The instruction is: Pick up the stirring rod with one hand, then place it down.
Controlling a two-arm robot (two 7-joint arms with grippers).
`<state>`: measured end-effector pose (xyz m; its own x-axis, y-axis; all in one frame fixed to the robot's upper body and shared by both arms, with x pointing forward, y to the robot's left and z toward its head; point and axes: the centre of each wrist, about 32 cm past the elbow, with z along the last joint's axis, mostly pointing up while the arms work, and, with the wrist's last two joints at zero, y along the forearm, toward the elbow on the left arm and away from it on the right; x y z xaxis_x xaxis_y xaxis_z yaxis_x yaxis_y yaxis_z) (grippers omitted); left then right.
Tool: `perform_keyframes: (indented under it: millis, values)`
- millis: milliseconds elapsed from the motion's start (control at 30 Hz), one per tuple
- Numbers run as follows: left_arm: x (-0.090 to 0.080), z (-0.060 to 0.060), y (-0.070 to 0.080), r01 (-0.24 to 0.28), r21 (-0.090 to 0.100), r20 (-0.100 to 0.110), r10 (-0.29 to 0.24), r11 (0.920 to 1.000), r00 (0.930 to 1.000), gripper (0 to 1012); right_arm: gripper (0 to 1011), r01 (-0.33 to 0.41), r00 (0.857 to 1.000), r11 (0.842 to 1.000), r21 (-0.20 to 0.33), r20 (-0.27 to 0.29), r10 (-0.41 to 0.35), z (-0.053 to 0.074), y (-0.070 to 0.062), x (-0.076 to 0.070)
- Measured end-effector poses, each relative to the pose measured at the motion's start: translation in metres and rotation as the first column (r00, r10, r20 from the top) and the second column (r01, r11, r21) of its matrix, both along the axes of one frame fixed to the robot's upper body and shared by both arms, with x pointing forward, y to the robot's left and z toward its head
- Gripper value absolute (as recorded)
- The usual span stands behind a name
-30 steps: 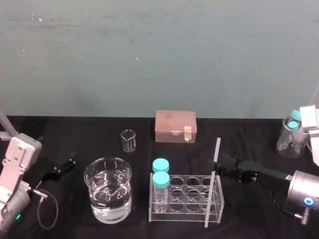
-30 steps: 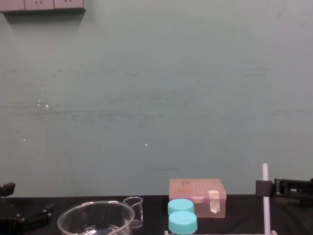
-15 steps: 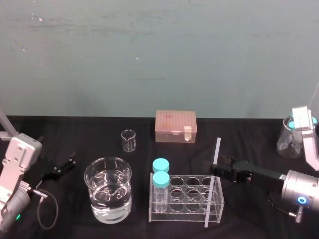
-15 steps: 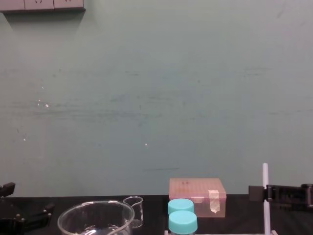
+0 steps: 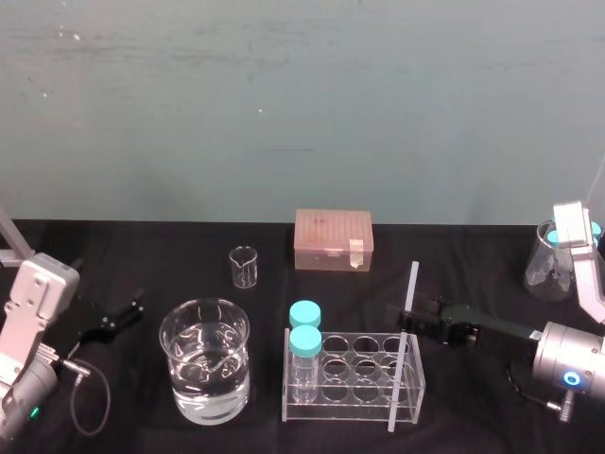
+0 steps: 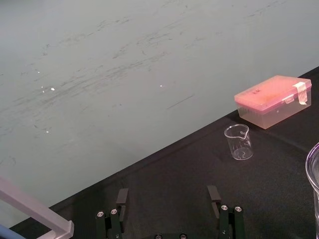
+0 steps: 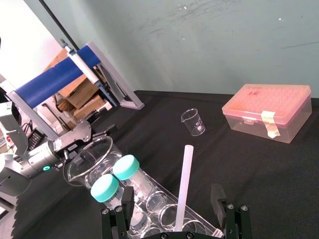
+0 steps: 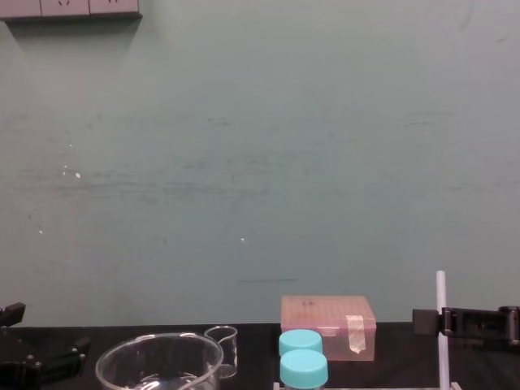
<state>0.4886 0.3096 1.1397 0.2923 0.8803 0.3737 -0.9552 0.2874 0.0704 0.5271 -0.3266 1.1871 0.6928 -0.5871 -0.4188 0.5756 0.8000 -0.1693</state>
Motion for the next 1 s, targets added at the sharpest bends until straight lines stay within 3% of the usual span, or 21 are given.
perform_keyframes:
  millis: [233, 500, 1000]
  values:
    - [0.0000, 0.0000, 0.0000, 0.000, 0.000, 0.000, 0.000, 1.0000, 1.0000, 1005, 908, -0.001, 1.000, 1.000, 0.000, 0.000, 0.001, 0.0002, 0.0001, -0.0003]
    - [0.0000, 0.0000, 0.0000, 0.000, 0.000, 0.000, 0.000, 1.0000, 1.0000, 1005, 682, -0.001, 1.000, 1.000, -0.001, 0.001, 0.001, 0.0004, 0.0000, -0.0005]
    - [0.0000, 0.0000, 0.0000, 0.000, 0.000, 0.000, 0.000, 1.0000, 1.0000, 1005, 166, -0.001, 1.000, 1.000, -0.001, 0.002, 0.001, 0.0004, 0.0001, -0.0007]
